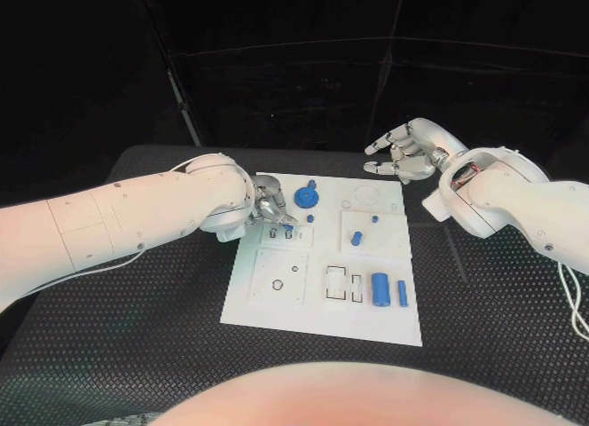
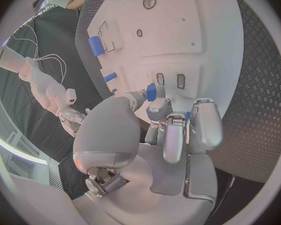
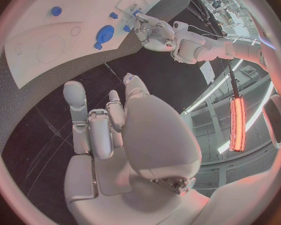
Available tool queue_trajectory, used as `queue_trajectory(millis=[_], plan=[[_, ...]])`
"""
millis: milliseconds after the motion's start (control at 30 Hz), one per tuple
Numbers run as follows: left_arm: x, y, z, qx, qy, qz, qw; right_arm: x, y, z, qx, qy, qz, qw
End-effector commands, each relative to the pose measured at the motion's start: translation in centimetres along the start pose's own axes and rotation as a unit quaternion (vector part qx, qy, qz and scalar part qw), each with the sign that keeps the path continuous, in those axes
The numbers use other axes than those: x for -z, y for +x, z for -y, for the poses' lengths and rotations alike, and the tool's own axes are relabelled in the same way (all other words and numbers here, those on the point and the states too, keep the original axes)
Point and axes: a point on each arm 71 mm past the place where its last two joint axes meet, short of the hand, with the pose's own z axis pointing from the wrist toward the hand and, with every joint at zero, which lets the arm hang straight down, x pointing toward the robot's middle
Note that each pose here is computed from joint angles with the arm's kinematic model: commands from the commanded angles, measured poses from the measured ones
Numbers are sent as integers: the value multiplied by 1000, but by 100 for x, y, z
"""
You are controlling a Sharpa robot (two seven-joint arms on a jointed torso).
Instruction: Assemble the parts on the task board
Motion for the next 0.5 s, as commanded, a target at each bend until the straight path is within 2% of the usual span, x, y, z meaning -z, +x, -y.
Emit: queue_trajectory(millis=[33, 500], plan=[[-6, -30, 15, -35, 1, 28, 999, -7, 1, -18, 0, -3, -3, 1000], [-42, 28, 25, -68, -5, 21, 997, -13, 9, -21, -1, -4, -5, 1000]])
